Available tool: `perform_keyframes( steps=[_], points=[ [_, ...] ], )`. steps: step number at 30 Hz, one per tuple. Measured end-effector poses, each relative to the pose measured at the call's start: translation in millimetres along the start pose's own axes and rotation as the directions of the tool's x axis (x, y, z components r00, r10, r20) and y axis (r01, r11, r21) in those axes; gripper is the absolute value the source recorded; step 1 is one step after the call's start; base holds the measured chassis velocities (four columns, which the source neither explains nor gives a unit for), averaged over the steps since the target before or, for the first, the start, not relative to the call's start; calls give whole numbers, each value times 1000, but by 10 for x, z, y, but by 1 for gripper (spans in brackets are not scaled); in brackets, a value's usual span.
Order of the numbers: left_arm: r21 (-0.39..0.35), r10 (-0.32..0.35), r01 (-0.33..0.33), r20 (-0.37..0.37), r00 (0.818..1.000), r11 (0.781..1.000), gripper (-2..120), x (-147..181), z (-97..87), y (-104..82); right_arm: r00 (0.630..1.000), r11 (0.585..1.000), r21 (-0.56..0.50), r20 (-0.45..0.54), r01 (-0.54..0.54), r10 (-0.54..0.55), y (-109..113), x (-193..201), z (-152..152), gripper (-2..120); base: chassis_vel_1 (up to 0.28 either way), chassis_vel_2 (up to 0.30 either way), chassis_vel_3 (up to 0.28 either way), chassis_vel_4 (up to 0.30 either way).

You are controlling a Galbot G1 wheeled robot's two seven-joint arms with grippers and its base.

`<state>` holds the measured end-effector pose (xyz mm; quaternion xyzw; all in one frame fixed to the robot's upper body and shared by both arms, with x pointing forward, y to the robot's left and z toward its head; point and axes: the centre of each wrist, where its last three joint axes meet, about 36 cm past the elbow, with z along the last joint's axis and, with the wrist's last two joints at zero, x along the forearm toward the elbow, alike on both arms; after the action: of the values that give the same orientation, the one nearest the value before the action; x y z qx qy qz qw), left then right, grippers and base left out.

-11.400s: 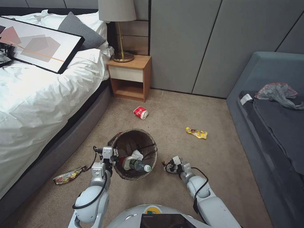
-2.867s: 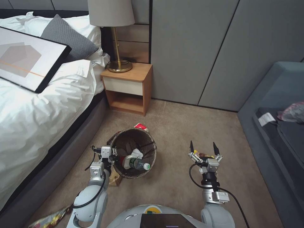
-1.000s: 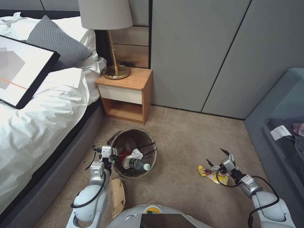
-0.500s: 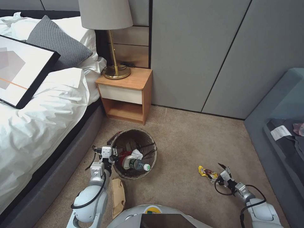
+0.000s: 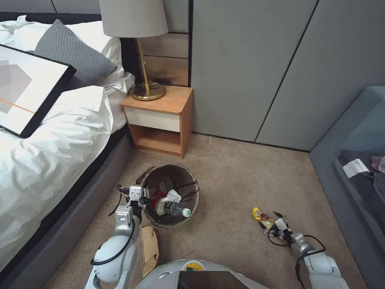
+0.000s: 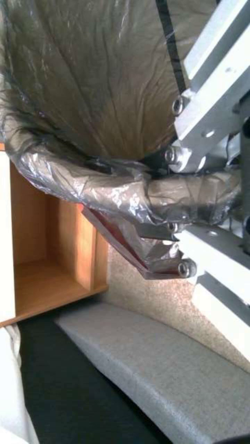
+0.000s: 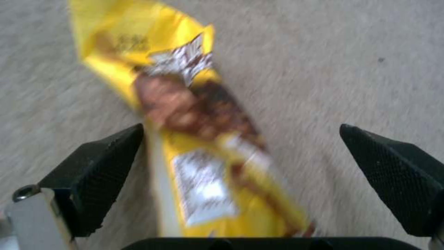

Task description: Pick up the trash bin, then pick up the garbage from the floor and place it into the trash bin.

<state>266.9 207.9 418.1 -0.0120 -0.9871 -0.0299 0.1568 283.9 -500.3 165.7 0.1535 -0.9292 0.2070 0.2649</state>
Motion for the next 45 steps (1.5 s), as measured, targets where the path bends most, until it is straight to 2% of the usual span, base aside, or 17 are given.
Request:
perform_keyframes(
  steps=[5,9,10,11,13,14,15,17,20,21,22,25,29,32,33,35,45],
  points=[
    [0,-1,1,-1,1000,1000,3,2,2,-1,1000,1000,1,10,-19,19,-31,-99,-47,100,0,0,0,0],
    [0,-2,2,-2,1000,1000,3,3,3,-2,999,999,-1,15,-34,34,5,-137,-40,95,0,0,0,0],
    [0,-2,2,-2,1000,1000,3,3,3,-1,999,999,-2,16,-37,37,26,-142,-33,89,0,0,0,0],
    [0,-2,2,-2,1000,1000,3,3,3,-1,999,999,-2,16,-37,37,26,-142,-33,89,0,0,0,0],
    [-1,-2,2,-2,1000,1000,3,4,2,-1,999,999,-5,15,-39,39,50,-139,-22,81,0,0,0,0],
    [-1,-3,3,-3,1000,1000,3,5,4,-1,999,999,-7,14,-38,38,69,-129,-9,73,0,0,0,0],
    [-1,-3,3,-3,1000,1000,3,5,4,-1,999,999,-7,14,-38,38,69,-129,-9,73,0,0,0,0],
    [-2,-2,2,-3,1000,1000,3,5,4,-4,999,999,-9,13,-38,38,90,-110,3,64,0,0,0,0],
    [-1,-1,1,-2,1000,1000,3,4,2,-9,999,999,-12,14,-39,39,105,-98,11,57,0,0,0,0],
    [-1,0,0,-2,1000,1000,3,2,1,-11,999,999,-14,14,-40,40,118,-88,19,51,0,0,0,0],
    [-1,0,0,-2,1000,1000,3,2,1,-11,999,999,-14,14,-40,40,118,-88,19,51,0,0,0,0],
    [-1,0,0,-2,1000,1000,3,-1,2,-12,999,999,-20,15,-46,46,145,-69,41,34,0,0,0,0],
    [-1,0,0,-2,1000,1000,3,-1,2,-11,999,998,-22,17,-51,51,156,-64,49,25,0,0,0,0],
    [-2,0,0,-1,1000,1000,3,-2,1,-10,998,998,-24,21,-56,56,165,-65,50,9,0,0,0,0],
    [-2,0,0,-1,1000,1000,3,-2,1,-10,998,998,-24,21,-56,56,165,-65,50,9,0,0,0,0],
    [-2,0,0,-1,1000,1000,3,-4,-1,-11,998,998,-24,23,-59,60,163,-65,46,0,0,0,0,0],
    [-1,0,0,-3,1000,1000,3,-11,6,-11,995,996,-25,49,-85,86,166,-80,10,0,0,0,0,0]
  ],
)
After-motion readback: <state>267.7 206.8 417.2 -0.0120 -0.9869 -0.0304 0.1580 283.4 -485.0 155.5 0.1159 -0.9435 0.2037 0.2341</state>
